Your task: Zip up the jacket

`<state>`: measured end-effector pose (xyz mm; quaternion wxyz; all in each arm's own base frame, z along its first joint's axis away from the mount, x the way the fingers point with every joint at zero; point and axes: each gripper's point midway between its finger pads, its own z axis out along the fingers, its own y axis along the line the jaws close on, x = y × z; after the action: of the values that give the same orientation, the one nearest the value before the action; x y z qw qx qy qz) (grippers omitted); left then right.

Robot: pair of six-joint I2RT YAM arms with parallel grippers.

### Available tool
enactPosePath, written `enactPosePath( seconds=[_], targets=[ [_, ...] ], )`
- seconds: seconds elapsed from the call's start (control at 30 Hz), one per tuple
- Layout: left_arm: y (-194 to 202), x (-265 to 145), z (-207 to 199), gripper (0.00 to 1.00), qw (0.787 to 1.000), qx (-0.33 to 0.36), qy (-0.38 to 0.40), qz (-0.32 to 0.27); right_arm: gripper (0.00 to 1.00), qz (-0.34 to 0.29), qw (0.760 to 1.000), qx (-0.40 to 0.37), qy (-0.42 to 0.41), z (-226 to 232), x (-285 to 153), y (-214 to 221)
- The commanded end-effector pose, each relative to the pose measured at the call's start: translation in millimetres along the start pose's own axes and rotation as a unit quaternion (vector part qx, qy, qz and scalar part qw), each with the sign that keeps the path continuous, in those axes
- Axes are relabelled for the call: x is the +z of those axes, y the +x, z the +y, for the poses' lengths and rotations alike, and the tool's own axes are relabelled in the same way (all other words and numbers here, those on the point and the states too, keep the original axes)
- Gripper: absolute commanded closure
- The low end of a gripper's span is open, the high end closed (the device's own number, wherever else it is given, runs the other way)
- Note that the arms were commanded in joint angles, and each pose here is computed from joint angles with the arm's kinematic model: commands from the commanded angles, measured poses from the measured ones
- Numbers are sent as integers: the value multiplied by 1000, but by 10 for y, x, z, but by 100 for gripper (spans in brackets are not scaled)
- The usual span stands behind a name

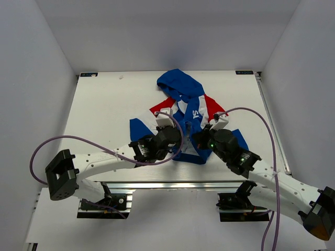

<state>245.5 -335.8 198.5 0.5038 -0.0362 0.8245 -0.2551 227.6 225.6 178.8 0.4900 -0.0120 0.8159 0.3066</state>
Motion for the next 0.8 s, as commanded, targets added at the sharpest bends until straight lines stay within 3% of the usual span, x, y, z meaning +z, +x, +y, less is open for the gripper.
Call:
enactPosePath(
  seconds=[0.0, 0.77],
  targets=[
    [-110, -10, -94, 100, 1000, -12, 2, -11, 100, -53, 998, 8, -25, 211, -4, -364],
    [-86, 7, -85, 100, 1000, -10, -5, -6, 100, -43, 998, 13, -37, 284, 39, -343]
  ],
)
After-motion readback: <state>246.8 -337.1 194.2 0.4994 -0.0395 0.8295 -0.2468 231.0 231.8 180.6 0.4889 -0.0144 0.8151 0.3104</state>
